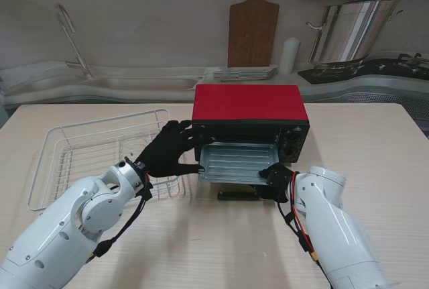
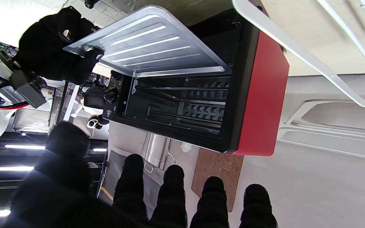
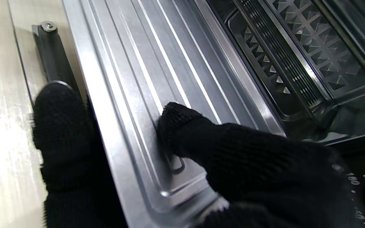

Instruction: Slide the trays into the oven

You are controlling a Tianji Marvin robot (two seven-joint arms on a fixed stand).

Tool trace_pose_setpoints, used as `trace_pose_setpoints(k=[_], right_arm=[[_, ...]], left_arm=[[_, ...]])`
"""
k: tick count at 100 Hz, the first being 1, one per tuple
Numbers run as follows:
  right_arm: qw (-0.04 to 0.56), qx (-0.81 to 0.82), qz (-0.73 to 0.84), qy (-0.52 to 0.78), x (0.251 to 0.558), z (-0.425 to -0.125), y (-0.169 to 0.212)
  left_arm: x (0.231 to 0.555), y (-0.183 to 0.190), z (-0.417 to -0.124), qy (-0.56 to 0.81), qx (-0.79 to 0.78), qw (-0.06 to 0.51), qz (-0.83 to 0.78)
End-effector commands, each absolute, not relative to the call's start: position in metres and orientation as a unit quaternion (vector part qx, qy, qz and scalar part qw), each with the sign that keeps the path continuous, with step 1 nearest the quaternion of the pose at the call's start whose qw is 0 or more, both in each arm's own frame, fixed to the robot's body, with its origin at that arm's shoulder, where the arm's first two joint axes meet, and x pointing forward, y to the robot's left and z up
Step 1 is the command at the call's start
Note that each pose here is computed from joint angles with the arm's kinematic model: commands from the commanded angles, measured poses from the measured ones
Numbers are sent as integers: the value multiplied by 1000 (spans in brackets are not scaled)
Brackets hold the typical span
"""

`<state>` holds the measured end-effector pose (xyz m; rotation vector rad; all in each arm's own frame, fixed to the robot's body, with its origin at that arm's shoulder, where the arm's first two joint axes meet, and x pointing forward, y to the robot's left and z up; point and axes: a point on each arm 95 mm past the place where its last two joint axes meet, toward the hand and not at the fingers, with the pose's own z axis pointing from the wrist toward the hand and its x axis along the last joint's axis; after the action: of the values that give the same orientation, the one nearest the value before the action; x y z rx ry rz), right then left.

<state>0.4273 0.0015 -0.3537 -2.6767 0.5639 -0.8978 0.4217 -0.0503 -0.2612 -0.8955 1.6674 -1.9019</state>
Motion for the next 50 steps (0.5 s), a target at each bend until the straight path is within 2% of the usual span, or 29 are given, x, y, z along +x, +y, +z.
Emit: trace_pose_setpoints(k=[1,50], right_arm=[[145,-919,-312,192,427,-352,9],[139,-919,-313,192,430,-353,15]], left_arm=[[420,-54,-261,607,-326,224,-689],[417,-51,-261,604,-328,224,-691]])
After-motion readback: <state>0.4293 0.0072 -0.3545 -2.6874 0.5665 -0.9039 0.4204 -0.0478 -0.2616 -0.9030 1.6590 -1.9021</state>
